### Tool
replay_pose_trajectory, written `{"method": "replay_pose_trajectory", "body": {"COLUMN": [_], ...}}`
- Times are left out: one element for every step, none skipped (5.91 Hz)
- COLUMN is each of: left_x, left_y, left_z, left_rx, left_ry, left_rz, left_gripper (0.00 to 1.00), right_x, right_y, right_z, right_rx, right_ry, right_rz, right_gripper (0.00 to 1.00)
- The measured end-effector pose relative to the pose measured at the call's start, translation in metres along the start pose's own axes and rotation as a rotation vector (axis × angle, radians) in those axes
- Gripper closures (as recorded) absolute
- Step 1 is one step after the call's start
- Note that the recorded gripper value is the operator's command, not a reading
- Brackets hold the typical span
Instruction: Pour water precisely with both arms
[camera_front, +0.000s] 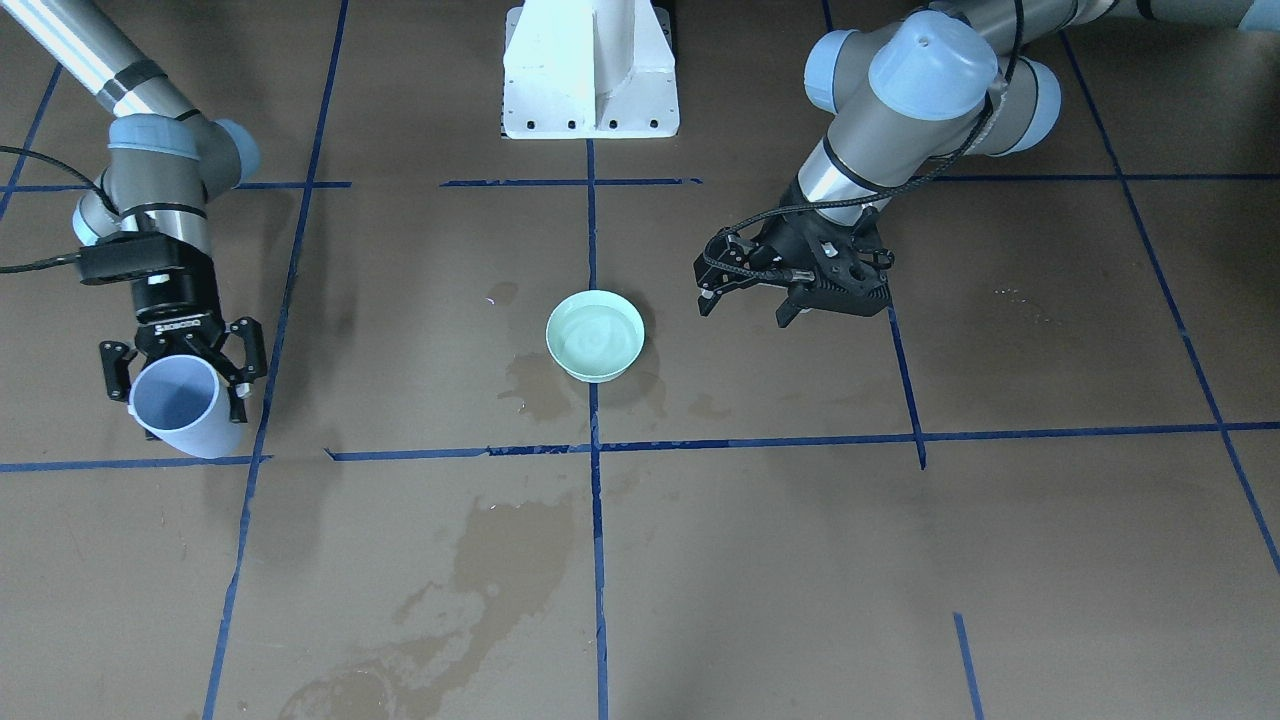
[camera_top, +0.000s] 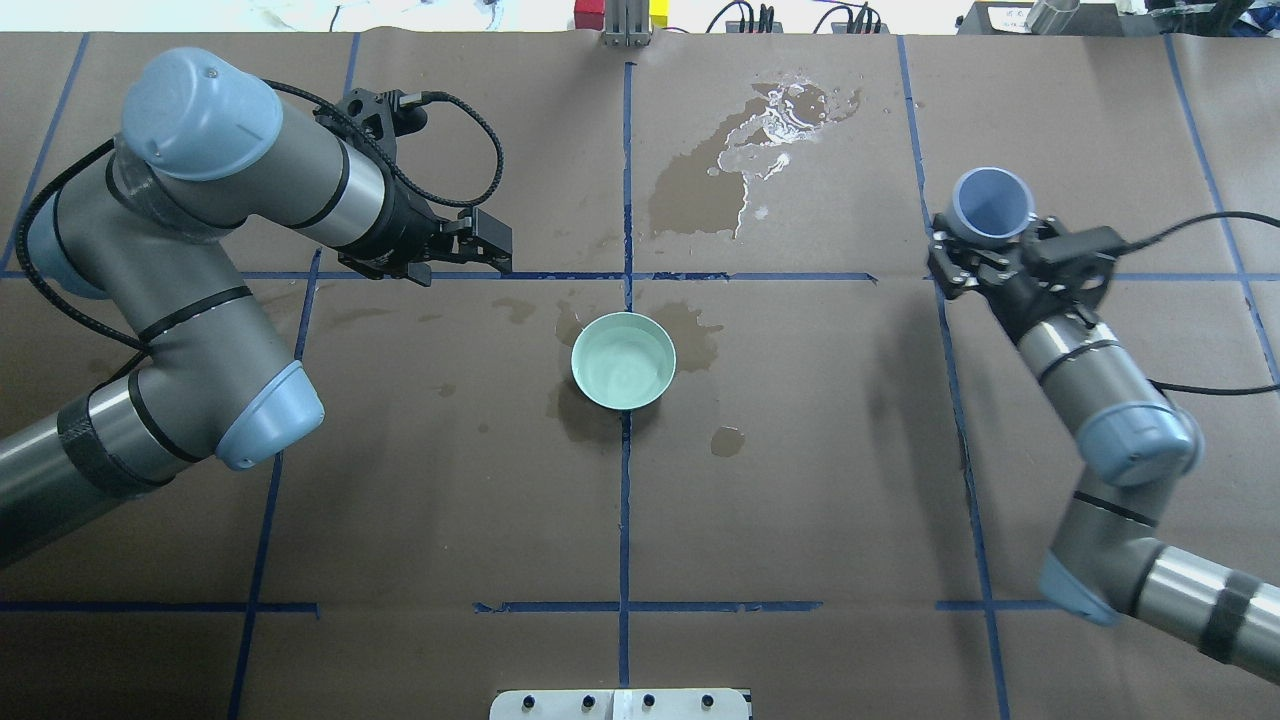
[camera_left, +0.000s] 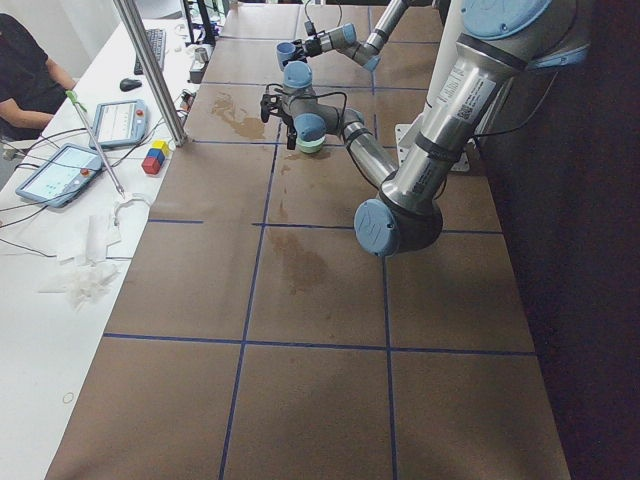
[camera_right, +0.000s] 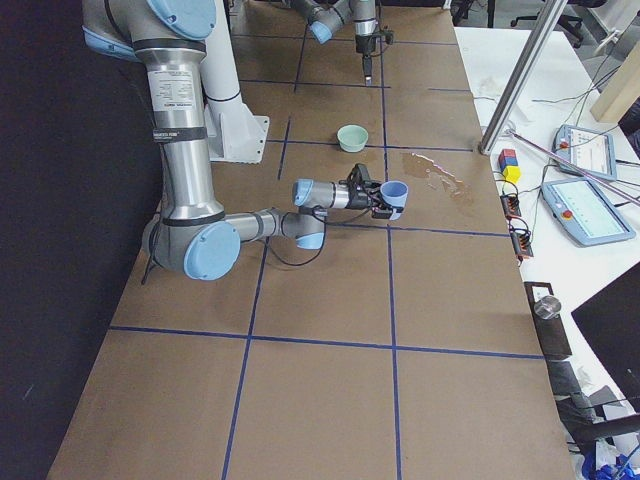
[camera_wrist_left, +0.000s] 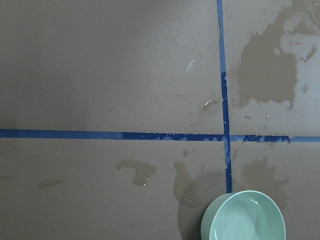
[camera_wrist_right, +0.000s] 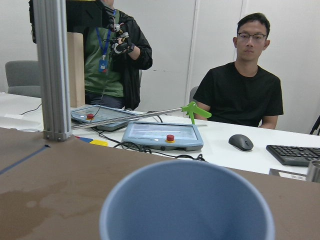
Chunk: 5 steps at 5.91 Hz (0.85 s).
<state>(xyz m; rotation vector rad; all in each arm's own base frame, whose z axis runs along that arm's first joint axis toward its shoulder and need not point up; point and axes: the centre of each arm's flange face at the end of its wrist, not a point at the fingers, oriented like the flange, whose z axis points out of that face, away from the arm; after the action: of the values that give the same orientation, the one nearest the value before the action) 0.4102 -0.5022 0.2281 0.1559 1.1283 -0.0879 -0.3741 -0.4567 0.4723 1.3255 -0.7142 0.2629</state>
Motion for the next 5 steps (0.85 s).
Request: {"method": "replay_pose_trajectory", "body": {"left_x": [0.000,0.000,0.000,0.000,0.001], "left_y": [0.000,-0.001,-0.002,-0.002,-0.002], "left_z": [0.000,-0.003,-0.005,-0.006,-0.006], "left_rx": [0.001,0.004,0.007,0.008,0.008], "left_ry": [0.000,0.002,0.005,0.005,0.006], "left_rz": [0.000,0.000,0.001,0.001,0.001], "left_gripper": [0.00,0.00,0.00,0.00,0.00], "right_x": [-0.057,-0.107,-0.147,-0.179,-0.204], "right_y": [-0.014,-0.026,-0.031,-0.031,-0.028], "right_z": [0.012,0.016,0.011,-0.008,-0.030], "right_rx": [-0.014,-0.024,-0.035,-0.022,-0.006], "right_ry": [-0.012,-0.025,-0.047,-0.064,-0.071], "right_rz": [-0.014,-0.025,-0.037,-0.074,-0.124], "right_gripper": [0.87,0.86,0.87,0.87,0.89]}}
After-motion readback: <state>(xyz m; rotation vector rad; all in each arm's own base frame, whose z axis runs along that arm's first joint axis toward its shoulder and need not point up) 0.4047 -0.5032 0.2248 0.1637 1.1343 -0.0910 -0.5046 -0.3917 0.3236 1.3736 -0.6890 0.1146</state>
